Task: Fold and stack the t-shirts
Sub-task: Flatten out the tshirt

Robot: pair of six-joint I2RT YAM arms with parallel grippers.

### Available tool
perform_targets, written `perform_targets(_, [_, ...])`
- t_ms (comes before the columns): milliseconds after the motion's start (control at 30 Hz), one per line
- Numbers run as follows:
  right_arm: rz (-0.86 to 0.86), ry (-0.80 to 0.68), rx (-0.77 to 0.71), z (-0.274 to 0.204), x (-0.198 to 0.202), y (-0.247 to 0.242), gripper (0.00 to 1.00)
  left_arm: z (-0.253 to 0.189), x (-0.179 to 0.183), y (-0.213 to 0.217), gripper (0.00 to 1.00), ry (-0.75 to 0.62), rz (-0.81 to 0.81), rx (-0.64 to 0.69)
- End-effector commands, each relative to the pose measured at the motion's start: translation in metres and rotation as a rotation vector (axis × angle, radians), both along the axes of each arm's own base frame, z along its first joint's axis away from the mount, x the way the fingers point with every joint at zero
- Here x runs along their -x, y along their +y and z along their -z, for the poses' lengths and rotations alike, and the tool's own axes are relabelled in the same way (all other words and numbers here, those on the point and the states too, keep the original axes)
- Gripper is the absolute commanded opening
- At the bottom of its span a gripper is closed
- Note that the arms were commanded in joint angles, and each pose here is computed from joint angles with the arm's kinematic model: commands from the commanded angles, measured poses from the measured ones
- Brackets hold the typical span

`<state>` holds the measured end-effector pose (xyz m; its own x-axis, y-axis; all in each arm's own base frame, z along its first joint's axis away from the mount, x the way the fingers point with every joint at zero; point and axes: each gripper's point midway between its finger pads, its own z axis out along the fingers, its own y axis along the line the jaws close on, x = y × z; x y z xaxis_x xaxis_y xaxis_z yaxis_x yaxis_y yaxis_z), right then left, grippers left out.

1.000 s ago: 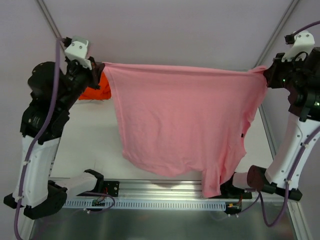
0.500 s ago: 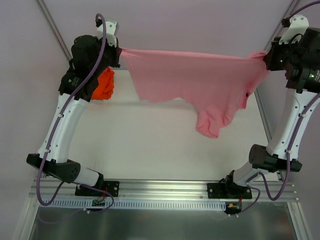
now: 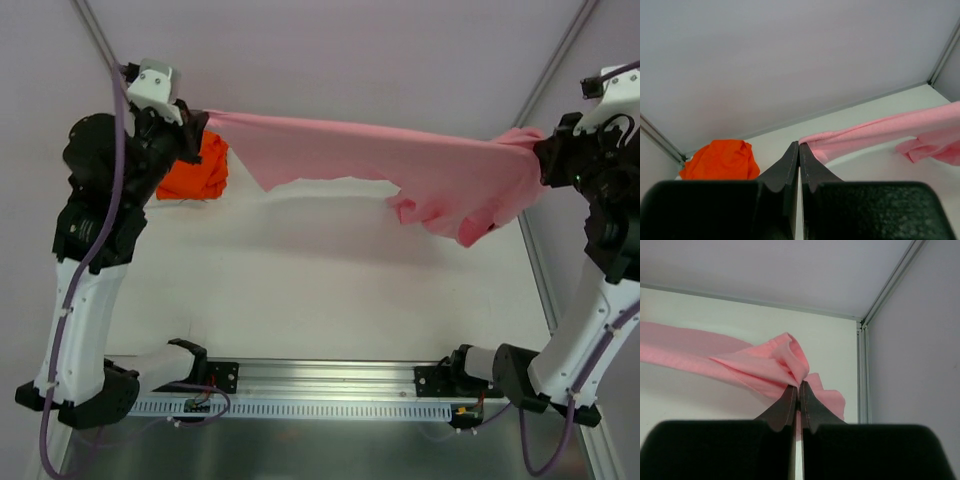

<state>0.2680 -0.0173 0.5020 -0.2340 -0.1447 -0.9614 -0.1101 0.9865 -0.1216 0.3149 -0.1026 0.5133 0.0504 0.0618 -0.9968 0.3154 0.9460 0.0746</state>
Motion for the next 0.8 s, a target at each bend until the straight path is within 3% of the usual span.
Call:
perform_targets(0, [-0.015,-0.002,0.0,0.001,0.044,0.012,0.0,-0.012,0.046,0.023,0.0,-0.027,-0.034,0.034])
perform_targets(200, [-0.017,-0.042,0.013,-0.003,0.1,0.025,0.0,-0.026,0.105,0.051,0.0,-0.058,-0.077,0.018])
perform_targets(400, [-0.019,-0.08,0.016,-0.014,0.109,0.028,0.0,-0.052,0.133,0.066,0.0,-0.126,-0.108,0.019])
perform_targets(600, [-0.019,-0.022,-0.04,-0.002,0.077,0.024,0.0,-0.045,0.12,0.063,0.0,-0.111,-0.111,-0.008])
perform_targets(767, [-0.065,0.047,-0.064,0.026,0.029,0.021,0.0,-0.019,0.078,0.054,0.0,-0.063,-0.132,-0.032])
